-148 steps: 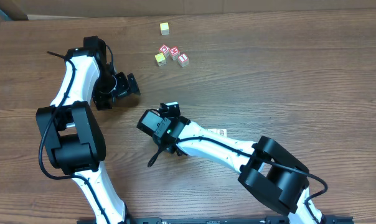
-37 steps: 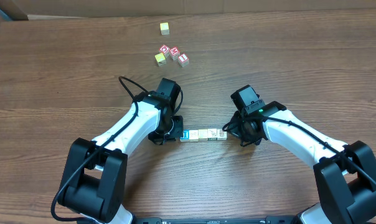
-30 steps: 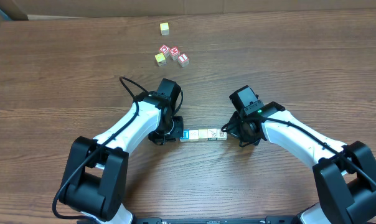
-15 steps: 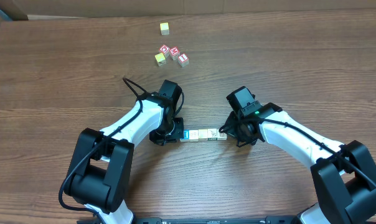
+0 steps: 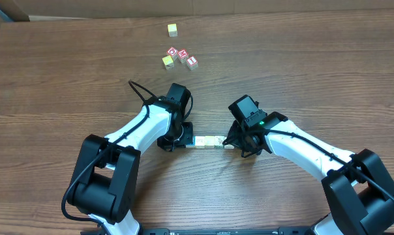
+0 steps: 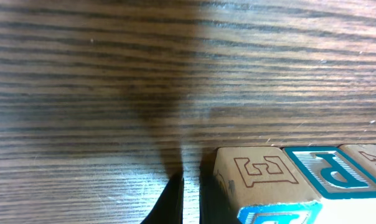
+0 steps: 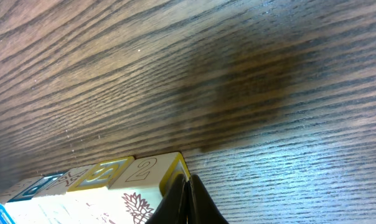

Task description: Flip 5 blocks

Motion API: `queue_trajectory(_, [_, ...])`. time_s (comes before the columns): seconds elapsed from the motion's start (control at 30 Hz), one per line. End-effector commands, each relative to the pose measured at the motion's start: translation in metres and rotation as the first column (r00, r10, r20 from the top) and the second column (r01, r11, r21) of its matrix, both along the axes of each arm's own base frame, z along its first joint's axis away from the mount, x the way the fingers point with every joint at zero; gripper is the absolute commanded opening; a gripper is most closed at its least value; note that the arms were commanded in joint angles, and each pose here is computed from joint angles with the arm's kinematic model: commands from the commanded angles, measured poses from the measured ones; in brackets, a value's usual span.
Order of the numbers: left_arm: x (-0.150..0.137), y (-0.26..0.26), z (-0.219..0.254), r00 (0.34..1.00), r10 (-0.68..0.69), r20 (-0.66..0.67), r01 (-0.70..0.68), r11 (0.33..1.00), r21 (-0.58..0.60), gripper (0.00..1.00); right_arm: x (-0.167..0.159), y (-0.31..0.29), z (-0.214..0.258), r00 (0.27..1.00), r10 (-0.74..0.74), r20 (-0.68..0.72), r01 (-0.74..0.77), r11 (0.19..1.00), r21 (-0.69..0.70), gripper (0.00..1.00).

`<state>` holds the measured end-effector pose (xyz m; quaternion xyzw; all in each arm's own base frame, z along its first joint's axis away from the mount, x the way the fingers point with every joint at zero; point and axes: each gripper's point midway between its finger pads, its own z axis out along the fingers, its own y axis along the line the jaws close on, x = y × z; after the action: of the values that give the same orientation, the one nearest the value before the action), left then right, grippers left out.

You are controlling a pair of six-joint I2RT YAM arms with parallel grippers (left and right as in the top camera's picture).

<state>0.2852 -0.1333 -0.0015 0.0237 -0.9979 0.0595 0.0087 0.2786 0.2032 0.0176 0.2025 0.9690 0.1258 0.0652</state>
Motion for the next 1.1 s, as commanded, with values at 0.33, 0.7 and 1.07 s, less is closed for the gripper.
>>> queue_trajectory(0.33, [-0.001, -0.002, -0.005, 0.999, -0.033, -0.001, 0.033, 0.999, 0.002, 0.04, -0.003, -0.003, -0.004, 1.0, -0.023, -0.015, 0.023, 1.0, -0.013, 0.06])
queue_trajectory(0.7, [0.016, 0.014, 0.025, 0.999, -0.04, 0.029, 0.036, 0.992, 0.121, 0.04, -0.003, -0.008, -0.005, 0.999, -0.033, -0.012, 0.033, 0.999, -0.041, 0.09])
queue_trajectory(1.07, [0.014, 0.01, 0.029, 0.999, -0.04, 0.009, 0.039, 0.994, 0.099, 0.04, -0.006, -0.009, -0.006, 0.999, -0.031, -0.023, 0.029, 0.998, -0.048, 0.09])
